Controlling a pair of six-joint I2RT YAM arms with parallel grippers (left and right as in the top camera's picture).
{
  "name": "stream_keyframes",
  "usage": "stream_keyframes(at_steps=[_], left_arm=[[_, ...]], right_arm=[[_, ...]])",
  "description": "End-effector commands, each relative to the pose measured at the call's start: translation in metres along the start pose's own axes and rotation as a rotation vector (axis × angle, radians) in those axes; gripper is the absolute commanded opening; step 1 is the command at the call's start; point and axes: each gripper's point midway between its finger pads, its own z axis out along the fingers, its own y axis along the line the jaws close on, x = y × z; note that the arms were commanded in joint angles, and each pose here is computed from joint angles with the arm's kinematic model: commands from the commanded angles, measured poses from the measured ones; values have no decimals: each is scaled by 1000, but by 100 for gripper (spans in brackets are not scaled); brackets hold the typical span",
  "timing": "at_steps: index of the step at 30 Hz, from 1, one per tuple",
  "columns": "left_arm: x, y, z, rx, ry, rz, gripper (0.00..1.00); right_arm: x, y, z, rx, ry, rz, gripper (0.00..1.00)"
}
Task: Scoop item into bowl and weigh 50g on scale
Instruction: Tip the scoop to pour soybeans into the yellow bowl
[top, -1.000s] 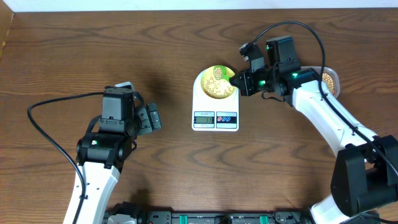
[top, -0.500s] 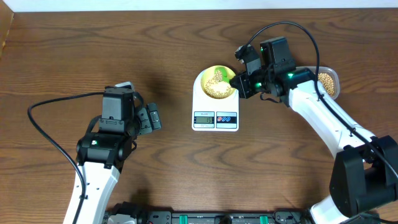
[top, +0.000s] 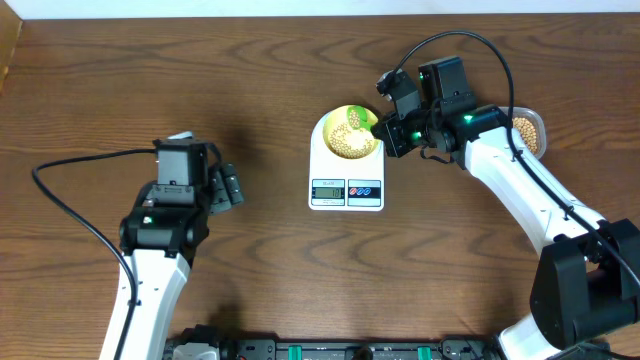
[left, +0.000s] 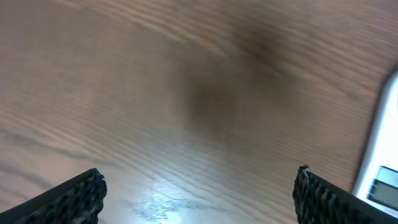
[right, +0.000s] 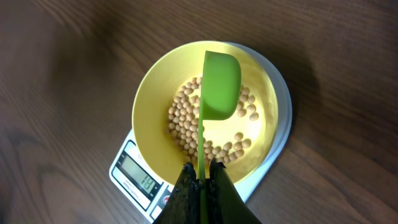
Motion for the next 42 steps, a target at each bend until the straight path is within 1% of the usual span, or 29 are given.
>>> stream_keyframes(at_steps=[1,13,18,22,27,30,33,42], left_arm=[[-2,19,6,-65,7,-40,98],[-24,77,10,-168,-61,-225,98],[-27,104,9,-220,-76,-300,98],[-25,118,8,-248,-75,-336,98],[-25,122,8,-256,-75,-348,98],[-25,122,8,-256,-75,-348,98],[-25,122,8,-257,-74,-348,98],[-25,122,8,-257,-74,-348,98]], right_arm=[[-13,8,-9,-1,-33,-48,1],[-9,8,-9,0,-19,-128,1],[-6,11,-8,-4,-5,-221,1],[-4,18,-6,-16,1,-286,1],[-1,25,-1,32,31,-404,1],[0,24,1,91,47,-434,1],[-1,27,1,113,52,-484,1],[0,22,-7,186,71,-501,1]])
